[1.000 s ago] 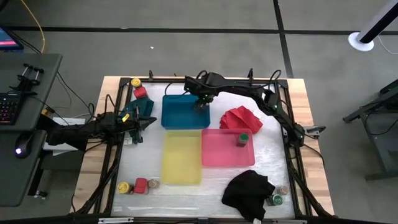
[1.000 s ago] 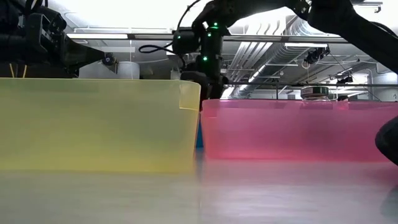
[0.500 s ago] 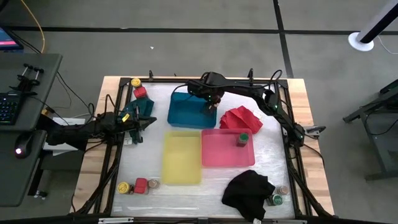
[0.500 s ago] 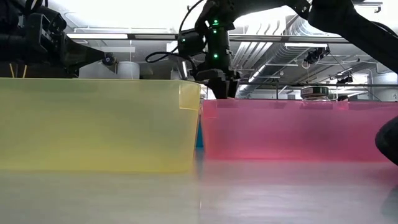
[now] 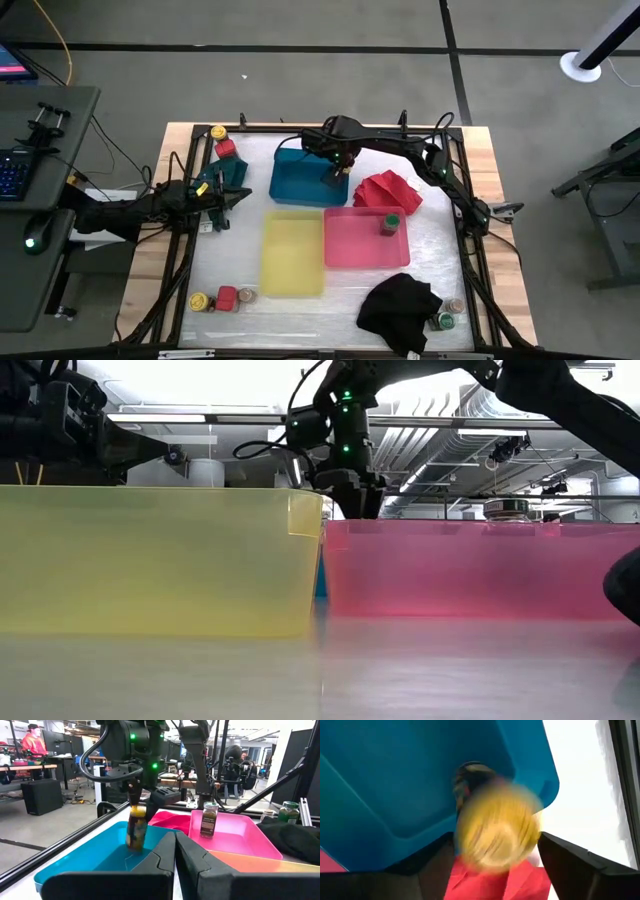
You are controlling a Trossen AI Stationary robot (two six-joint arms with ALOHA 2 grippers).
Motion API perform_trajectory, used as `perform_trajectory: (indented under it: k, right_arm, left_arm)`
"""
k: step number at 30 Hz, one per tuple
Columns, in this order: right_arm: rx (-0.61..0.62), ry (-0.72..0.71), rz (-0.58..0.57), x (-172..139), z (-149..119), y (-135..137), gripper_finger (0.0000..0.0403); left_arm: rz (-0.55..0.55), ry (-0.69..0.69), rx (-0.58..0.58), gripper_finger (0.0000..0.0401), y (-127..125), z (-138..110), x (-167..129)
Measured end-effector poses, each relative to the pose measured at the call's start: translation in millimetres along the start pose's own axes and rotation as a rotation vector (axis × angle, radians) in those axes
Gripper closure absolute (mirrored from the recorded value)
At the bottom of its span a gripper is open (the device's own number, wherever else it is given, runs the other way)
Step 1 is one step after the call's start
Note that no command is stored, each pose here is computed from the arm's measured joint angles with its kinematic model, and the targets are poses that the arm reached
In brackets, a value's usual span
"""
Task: Sort spices by type
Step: Put the yellow spice bottle into the blue bin, then put the red spice bottle into the yellow bin
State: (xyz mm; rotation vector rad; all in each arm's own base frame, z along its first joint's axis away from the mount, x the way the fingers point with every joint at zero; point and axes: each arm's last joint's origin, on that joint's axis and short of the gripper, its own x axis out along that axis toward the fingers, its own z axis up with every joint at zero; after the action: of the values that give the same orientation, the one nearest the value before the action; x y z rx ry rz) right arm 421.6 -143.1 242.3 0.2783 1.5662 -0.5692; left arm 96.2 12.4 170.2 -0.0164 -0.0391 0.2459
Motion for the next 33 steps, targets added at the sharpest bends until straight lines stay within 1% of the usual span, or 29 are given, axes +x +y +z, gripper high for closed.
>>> perform_trajectory:
  k: [3, 8, 12, 15, 19, 25, 29, 33]
  right_arm:
    - [0.002, -0.011, 0.003, 0, 1, 0, 0.0111]
    - [-0.014, -0.051, 0.013, 0, 5, 1, 0.0107]
    - [-0.038, -0.038, 0.013, 0, 4, 0, 0.0106]
    - [-0.05, -0.017, 0.012, -8, 1, -3, 0.0105]
    - [-0.074, -0.05, 0.032, -28, -5, -8, 0.0105]
    - [-0.057, -0.143, 0.064, -68, -24, -12, 0.0105]
    - [-0.035, -0.21, 0.086, -96, -43, -5, 0.0105]
    - [-0.02, -0.274, 0.084, -120, -62, 13, 0.0105]
  left_arm:
    - [0.0, 0.0, 0.0, 0.0401, 0, 0, 0]
    - [0.0, 0.0, 0.0, 0.0401, 0, 0, 0]
    - [0.0, 0.0, 0.0, 0.0401, 0, 0, 0]
    - [0.0, 0.0, 0.0, 0.0401, 0, 0, 0]
    - [0.0, 0.0, 0.0, 0.0401, 0, 0, 0]
    - [0.0, 0.0, 0.0, 0.0401, 0, 0, 0]
    - [0.0, 0.0, 0.0, 0.0401, 0, 0, 0]
    - [0.0, 0.0, 0.0, 0.0401, 0, 0, 0]
